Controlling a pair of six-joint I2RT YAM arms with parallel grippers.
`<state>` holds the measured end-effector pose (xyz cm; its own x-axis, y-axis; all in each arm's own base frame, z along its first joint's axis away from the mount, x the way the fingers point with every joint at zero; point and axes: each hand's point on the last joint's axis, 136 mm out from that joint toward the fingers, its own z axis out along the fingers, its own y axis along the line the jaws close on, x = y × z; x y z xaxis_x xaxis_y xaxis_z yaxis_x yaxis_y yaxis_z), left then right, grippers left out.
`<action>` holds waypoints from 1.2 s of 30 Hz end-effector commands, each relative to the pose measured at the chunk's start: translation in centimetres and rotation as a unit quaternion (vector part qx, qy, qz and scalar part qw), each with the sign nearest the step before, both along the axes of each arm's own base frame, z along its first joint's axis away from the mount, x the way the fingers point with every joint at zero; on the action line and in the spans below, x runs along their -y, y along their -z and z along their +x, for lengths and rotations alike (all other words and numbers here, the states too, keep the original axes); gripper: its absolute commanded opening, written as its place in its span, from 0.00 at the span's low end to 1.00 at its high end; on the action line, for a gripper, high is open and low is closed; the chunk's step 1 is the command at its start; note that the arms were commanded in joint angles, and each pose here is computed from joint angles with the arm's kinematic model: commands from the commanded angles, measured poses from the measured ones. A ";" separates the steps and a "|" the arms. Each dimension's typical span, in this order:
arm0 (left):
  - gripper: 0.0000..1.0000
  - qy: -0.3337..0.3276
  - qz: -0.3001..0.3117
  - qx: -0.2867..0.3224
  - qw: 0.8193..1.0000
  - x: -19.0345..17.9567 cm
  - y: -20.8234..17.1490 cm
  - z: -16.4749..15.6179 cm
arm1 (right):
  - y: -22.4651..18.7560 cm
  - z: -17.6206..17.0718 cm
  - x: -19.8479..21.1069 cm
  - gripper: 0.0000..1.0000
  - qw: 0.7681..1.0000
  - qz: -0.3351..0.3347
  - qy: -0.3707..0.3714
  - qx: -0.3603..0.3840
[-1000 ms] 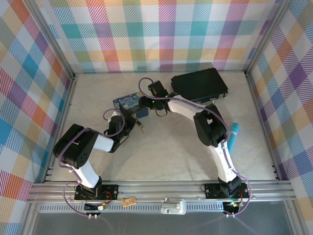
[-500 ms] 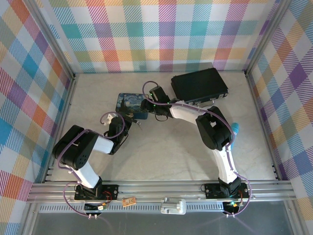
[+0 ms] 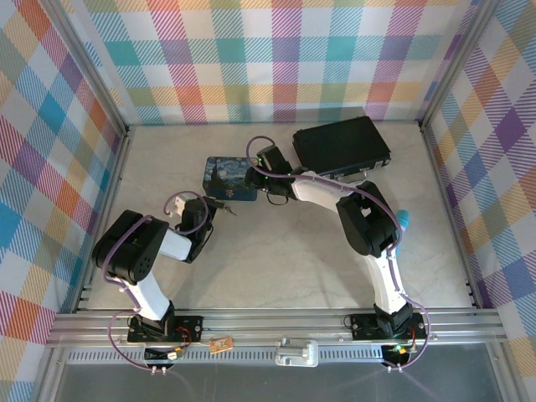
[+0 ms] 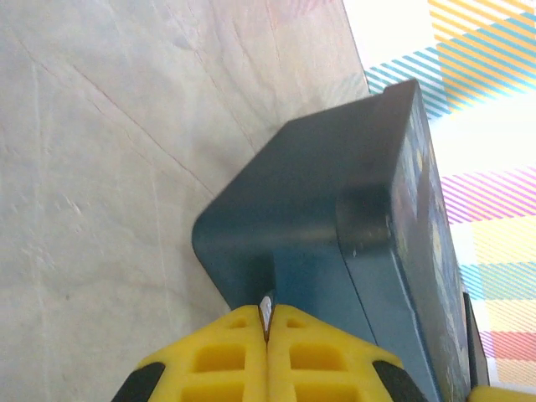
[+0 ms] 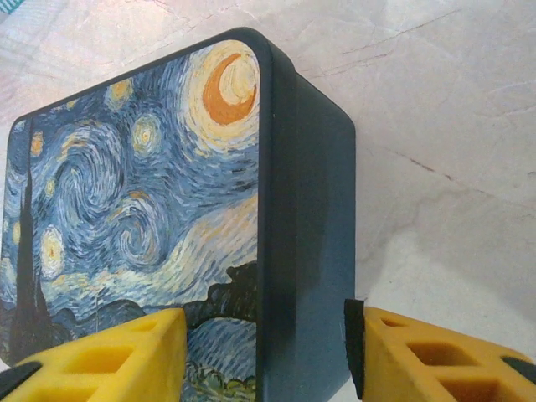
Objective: Unlock a padlock with a key
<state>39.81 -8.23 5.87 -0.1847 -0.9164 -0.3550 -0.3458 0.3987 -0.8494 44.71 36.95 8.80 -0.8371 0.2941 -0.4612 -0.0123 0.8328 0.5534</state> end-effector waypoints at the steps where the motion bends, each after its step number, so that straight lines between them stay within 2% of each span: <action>1: 0.00 0.010 0.006 0.015 1.000 -0.5 -1.7 0.0 | -1.1 0.2 0.9 0.54 1.000 -0.027 -0.010 0.004; 6: 0.00 0.082 0.043 -0.009 0.996 0.9 -4.2 -1.5 | -5.8 -0.2 0.3 0.69 0.996 -0.027 -0.069 0.056; 10: 0.00 0.146 0.096 -0.047 0.984 1.7 -5.9 -4.0 | -7.8 -1.8 2.1 0.76 0.988 -0.075 -0.105 0.084; 16: 0.00 0.230 0.147 -0.076 0.959 3.5 -7.5 -8.4 | -7.9 -4.7 7.8 0.82 0.974 -0.175 -0.102 0.102; 20: 0.00 0.274 0.175 -0.082 0.942 6.0 -8.0 -10.5 | -7.1 -7.3 12.2 0.86 0.971 -0.207 -0.084 0.090; 26: 0.00 0.333 0.216 -0.077 0.915 11.7 -7.7 -11.3 | -5.0 -11.1 17.9 0.91 0.965 -0.249 -0.064 0.060; 32: 0.00 0.378 0.236 -0.080 0.892 17.4 -6.1 -11.4 | -4.7 -13.1 21.5 0.94 0.964 -0.258 -0.037 0.061; 36: 0.00 0.380 0.247 -0.089 0.887 19.3 -4.6 -10.9 | -4.9 -13.5 23.5 0.97 0.963 -0.260 -0.020 0.073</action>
<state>27.47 -26.16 9.07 -0.8176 -0.2196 -0.5322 0.0564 0.8894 -0.4536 31.23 14.81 13.31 -0.7803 -0.0356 -0.6244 -0.1081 0.9910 0.0785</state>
